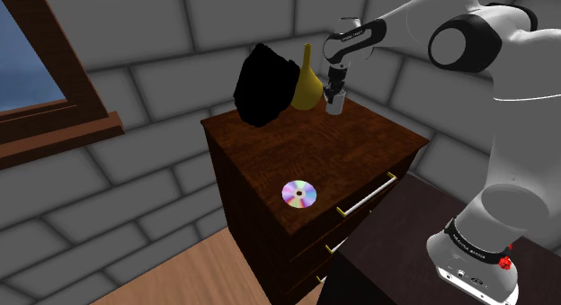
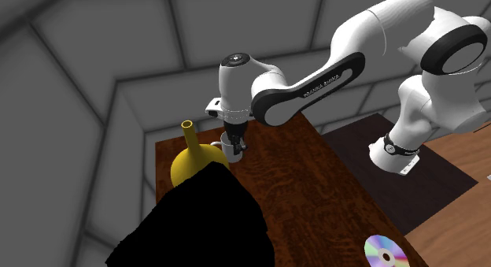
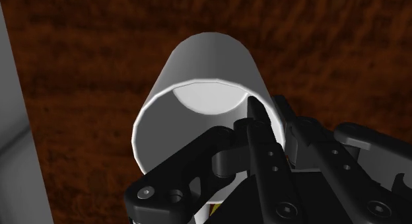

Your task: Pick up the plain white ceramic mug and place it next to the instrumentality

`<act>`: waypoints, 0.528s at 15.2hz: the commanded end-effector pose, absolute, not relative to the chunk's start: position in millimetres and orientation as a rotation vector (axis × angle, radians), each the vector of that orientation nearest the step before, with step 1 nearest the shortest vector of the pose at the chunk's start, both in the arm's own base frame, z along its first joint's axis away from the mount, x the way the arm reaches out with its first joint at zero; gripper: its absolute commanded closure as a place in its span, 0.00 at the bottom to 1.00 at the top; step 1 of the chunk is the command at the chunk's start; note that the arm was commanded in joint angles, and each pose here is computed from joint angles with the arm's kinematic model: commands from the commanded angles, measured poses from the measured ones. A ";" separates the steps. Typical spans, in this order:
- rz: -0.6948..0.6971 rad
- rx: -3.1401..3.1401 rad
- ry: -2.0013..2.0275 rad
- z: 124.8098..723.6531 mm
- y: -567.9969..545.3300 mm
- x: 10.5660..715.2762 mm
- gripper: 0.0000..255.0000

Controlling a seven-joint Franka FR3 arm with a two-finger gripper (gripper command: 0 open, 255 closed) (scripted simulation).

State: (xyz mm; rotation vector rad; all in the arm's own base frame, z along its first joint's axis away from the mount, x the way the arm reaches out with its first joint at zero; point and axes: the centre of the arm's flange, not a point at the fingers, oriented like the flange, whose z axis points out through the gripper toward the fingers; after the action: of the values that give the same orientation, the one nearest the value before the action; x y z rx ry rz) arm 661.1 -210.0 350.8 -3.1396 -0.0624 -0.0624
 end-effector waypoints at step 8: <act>-0.062 -3.140 -0.062 366.3 -210.1 661.0 1.00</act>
State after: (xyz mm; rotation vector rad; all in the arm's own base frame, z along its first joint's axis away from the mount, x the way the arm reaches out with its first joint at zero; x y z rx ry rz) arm 661.5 -209.9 361.4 -3.1396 -0.0623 -0.0616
